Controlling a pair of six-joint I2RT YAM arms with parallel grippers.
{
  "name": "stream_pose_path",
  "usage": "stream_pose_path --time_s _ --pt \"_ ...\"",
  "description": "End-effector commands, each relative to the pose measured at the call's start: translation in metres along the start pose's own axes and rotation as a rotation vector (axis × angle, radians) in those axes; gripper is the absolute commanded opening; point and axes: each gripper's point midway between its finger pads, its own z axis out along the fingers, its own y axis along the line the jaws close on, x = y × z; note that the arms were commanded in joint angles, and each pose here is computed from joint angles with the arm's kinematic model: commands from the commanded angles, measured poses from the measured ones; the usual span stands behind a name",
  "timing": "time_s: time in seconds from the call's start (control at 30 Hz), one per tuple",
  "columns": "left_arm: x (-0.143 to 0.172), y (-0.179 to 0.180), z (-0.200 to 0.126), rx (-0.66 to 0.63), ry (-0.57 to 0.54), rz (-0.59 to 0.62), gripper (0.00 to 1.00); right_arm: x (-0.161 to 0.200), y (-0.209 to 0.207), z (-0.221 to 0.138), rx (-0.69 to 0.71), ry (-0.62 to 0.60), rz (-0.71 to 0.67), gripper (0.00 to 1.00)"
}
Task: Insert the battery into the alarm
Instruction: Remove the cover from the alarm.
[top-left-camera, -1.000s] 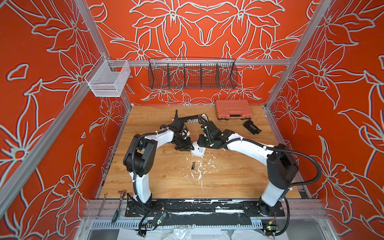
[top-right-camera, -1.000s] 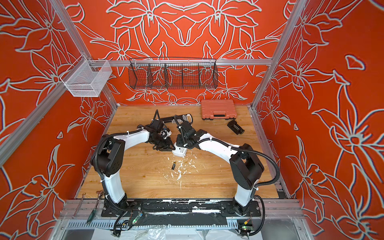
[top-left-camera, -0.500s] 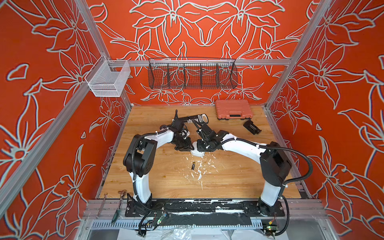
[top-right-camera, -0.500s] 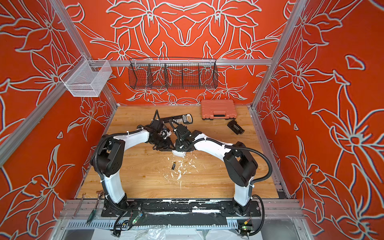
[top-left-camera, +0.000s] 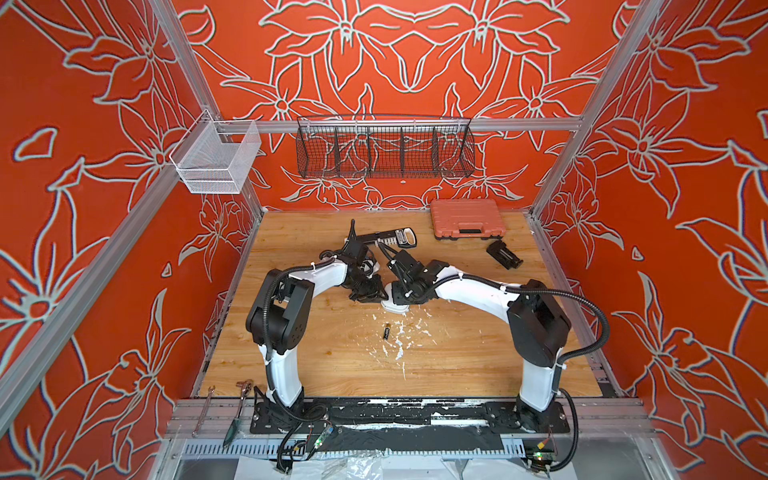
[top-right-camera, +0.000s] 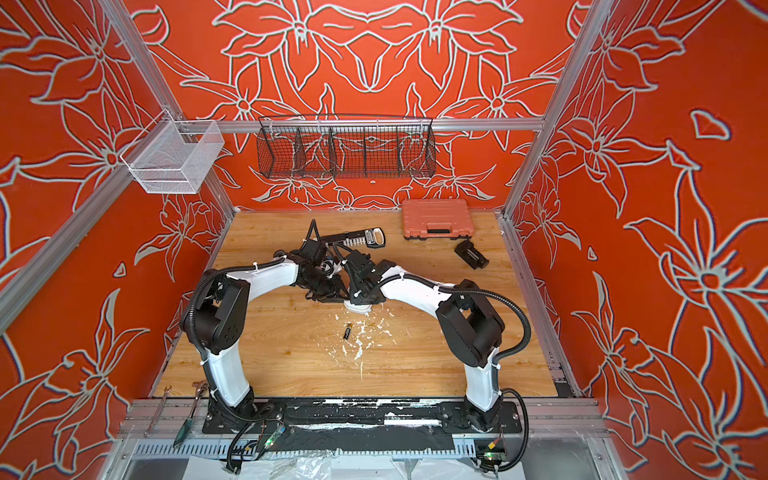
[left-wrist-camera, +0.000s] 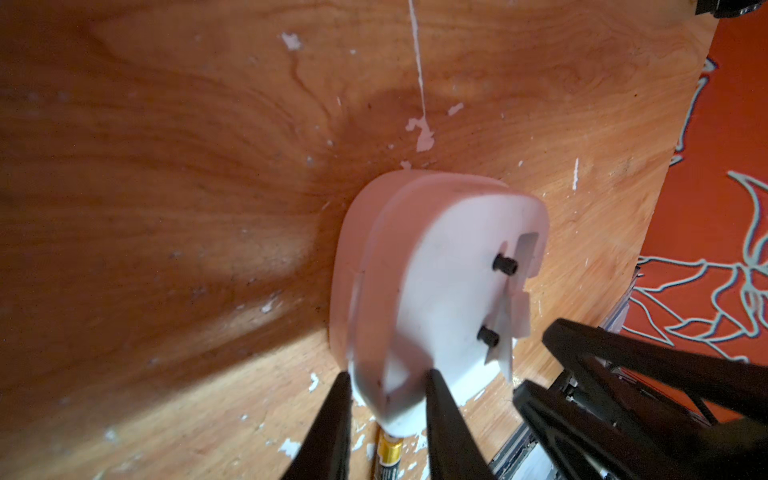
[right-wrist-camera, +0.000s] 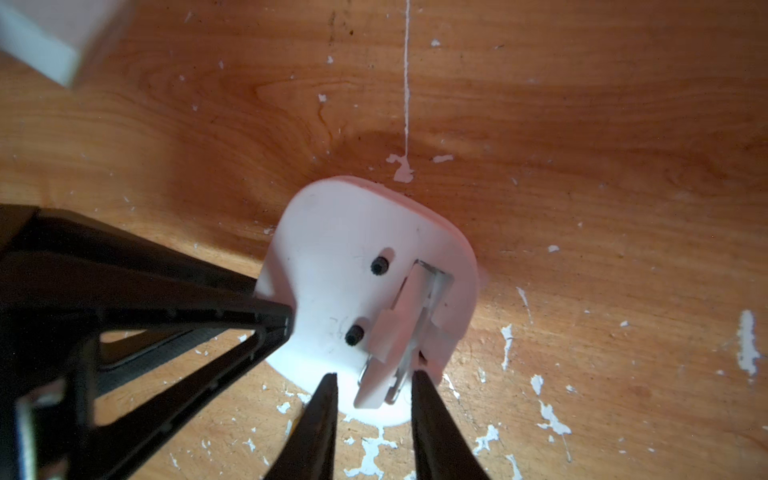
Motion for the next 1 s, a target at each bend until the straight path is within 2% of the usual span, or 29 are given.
stream_pose_path --time_s 0.0,0.37,0.57,0.97 --pt "0.034 0.038 0.024 -0.132 0.106 -0.058 0.27 0.000 -0.002 0.005 0.041 0.000 -0.019 0.32" --pt "0.034 0.037 0.024 -0.128 0.106 -0.060 0.27 0.000 0.004 0.009 0.048 0.014 -0.046 0.35" --pt "0.034 0.038 0.025 -0.131 0.107 -0.059 0.28 0.000 -0.001 0.008 0.082 0.022 -0.048 0.27" --pt "0.032 0.036 0.024 -0.130 0.106 -0.057 0.27 0.000 -0.009 -0.004 0.119 0.019 -0.057 0.20"
